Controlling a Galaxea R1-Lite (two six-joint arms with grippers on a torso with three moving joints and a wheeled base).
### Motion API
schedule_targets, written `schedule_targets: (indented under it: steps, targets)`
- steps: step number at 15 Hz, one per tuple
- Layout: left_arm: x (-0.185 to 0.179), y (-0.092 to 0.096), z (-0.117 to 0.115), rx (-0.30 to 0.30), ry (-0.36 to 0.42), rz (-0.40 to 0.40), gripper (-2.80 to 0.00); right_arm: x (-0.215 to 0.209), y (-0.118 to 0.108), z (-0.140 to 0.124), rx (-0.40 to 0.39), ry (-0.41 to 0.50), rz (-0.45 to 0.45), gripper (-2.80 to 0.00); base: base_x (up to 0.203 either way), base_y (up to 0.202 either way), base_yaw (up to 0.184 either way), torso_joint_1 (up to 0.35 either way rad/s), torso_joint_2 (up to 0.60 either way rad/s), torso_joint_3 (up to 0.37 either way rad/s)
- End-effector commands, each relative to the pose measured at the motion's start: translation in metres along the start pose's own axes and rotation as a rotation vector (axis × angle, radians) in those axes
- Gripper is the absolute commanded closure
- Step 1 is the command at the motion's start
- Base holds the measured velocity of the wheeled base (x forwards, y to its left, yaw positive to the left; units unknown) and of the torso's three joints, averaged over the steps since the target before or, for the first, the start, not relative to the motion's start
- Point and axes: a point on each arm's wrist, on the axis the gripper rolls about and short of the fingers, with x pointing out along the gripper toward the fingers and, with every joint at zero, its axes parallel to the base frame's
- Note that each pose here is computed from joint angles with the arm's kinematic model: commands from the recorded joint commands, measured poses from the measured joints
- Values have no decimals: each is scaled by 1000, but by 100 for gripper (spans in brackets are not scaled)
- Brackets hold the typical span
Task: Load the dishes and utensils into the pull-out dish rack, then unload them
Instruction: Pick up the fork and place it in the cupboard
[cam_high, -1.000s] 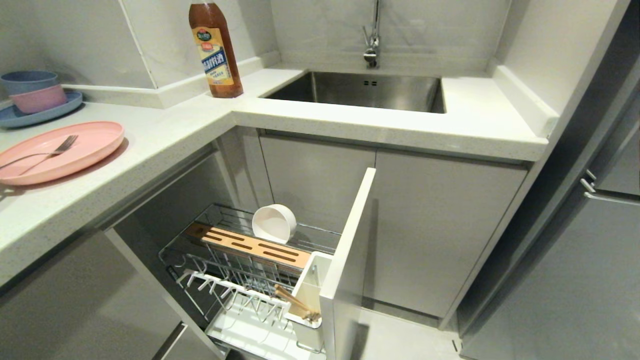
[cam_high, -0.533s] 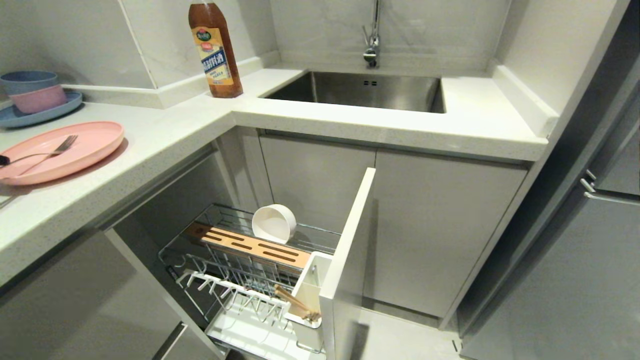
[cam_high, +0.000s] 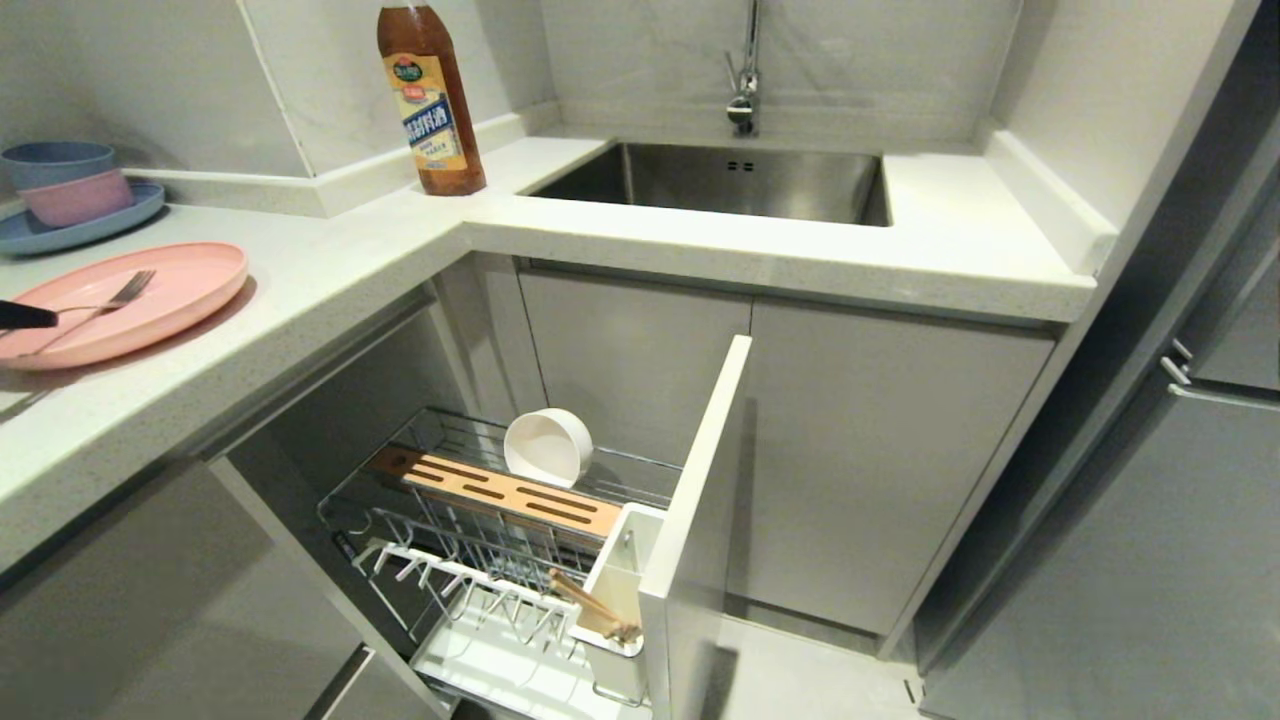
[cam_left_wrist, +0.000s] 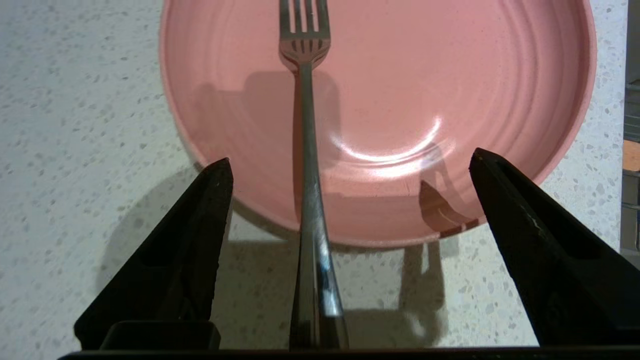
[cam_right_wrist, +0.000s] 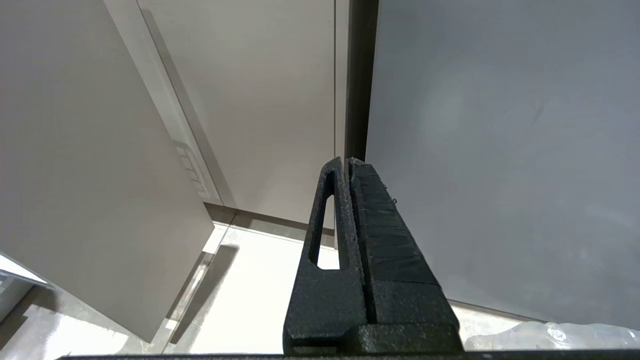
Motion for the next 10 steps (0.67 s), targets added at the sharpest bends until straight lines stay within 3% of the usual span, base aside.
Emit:
schedule_targets:
  steps: [1,10]
  targets:
    - [4,1,-1,-4,7,-16,-280,0,0,0,0,2,-1,0,0,0,0,0,0,0]
    - [11,-2,-1,-2,16,-41,-280,0,0,-1,0,4,0,0,0,0,0,0,0,0]
